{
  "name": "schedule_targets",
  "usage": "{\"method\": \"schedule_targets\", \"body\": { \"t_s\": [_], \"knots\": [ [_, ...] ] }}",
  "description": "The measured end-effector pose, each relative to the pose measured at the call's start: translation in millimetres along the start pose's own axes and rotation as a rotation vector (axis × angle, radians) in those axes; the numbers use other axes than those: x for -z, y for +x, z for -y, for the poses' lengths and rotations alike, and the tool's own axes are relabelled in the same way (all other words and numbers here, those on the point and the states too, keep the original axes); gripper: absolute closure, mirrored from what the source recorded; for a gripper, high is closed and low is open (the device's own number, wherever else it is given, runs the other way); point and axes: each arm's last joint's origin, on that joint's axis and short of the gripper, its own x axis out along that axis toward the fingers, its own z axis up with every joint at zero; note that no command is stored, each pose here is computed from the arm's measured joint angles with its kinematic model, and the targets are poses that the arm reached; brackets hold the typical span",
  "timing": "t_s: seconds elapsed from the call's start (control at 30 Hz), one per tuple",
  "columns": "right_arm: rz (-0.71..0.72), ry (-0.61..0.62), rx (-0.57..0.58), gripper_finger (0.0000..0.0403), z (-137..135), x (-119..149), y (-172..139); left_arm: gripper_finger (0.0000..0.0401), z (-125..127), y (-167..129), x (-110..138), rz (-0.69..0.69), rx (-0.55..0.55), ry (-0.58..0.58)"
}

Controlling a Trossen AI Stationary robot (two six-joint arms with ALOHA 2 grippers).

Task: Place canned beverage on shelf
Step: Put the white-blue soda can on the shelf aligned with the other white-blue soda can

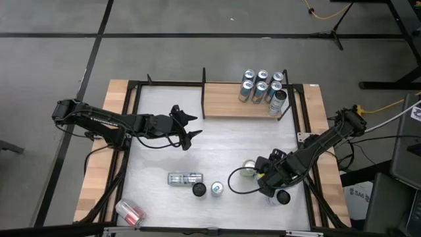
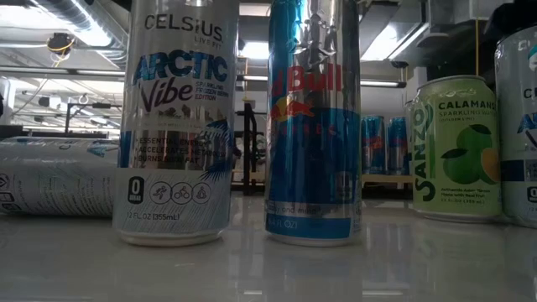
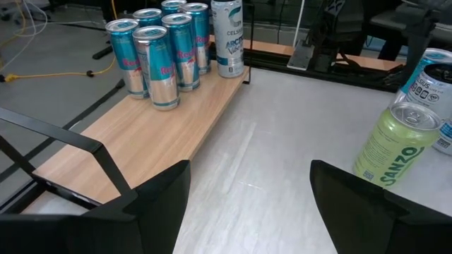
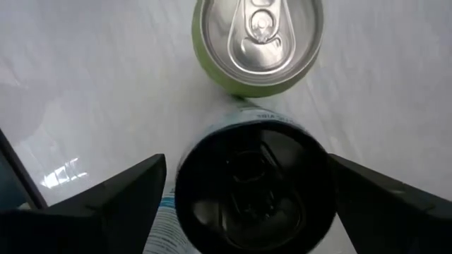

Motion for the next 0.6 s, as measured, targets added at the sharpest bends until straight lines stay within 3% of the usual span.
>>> {"method": "schedule_targets", "body": {
  "t_s": [0.4, 0.6],
  "knots": [
    [0.041, -0.032, 0.021, 0.0163, 0.5, -1.2, 0.1, 0.0118, 0.0, 0.0, 0.0, 0.0, 0.0, 0.0],
    [0.042, -0.036, 0.016, 0.0164, 0.1, -1.4, 0.1, 0.0118, 0.0, 0.0, 0.0, 0.0, 0.0, 0.0]
  ]
}}
